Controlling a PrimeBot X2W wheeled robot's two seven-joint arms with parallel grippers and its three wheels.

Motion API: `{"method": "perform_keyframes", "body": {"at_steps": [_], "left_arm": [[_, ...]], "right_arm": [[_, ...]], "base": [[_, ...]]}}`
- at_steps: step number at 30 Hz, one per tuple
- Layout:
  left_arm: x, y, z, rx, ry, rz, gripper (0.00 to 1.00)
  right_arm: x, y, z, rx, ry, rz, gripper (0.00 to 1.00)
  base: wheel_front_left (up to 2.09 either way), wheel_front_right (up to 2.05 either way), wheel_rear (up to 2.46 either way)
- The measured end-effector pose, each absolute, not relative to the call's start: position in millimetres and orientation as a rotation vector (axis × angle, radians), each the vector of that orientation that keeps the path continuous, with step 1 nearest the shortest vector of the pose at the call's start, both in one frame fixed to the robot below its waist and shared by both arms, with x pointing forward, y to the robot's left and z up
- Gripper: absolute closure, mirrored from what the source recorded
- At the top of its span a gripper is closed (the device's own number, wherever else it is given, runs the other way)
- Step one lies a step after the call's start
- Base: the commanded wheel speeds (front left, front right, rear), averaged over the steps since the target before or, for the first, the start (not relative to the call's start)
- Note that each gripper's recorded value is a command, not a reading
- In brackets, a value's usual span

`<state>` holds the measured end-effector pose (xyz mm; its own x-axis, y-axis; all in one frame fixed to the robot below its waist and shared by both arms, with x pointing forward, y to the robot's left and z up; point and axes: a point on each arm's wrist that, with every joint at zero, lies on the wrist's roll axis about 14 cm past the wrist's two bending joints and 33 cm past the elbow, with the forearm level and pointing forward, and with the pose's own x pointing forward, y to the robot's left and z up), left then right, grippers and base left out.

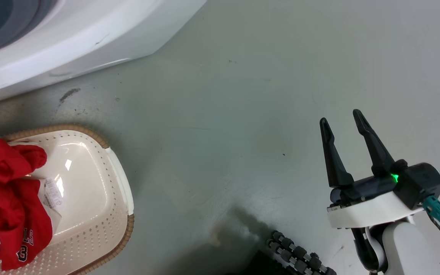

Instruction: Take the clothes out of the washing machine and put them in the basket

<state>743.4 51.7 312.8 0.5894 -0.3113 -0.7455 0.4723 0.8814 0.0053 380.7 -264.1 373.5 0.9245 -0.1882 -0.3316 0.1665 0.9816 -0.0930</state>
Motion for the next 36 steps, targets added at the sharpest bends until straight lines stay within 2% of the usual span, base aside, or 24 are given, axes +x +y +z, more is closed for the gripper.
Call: {"method": "perform_keyframes", "body": {"at_steps": [7,8,16,23,33,36], "left_arm": [[741.2,58.7,291.8,0.186,0.88,-0.426,0.0],[741.4,59.4,290.8,0.187,0.879,-0.425,1.0],[749.0,62.1,298.0,0.176,0.788,-0.424,1.0],[761.4,59.8,338.7,0.139,0.539,-0.423,1.0],[738.1,76.1,406.1,0.133,0.205,-0.369,1.0],[719.1,80.4,414.2,0.121,0.17,-0.364,1.0]], "right_arm": [[376.0,-265.3,367.3,-0.061,0.369,-0.193,0.0],[376.1,-265.1,366.5,-0.06,0.37,-0.192,0.0],[381.4,-260.4,366.0,-0.061,0.364,-0.172,0.0],[394.8,-261.1,373.1,-0.081,0.323,-0.155,0.0],[409.4,-253.3,391.7,-0.104,0.248,-0.114,0.0],[410.8,-248.6,401.2,-0.104,0.22,-0.101,0.0]], "base": [[0.0,0.0,0.0],[0.0,0.0,0.0],[0.0,0.0,0.0],[0.0,0.0,0.0],[0.0,0.0,0.0],[0.0,0.0,0.0]]}}
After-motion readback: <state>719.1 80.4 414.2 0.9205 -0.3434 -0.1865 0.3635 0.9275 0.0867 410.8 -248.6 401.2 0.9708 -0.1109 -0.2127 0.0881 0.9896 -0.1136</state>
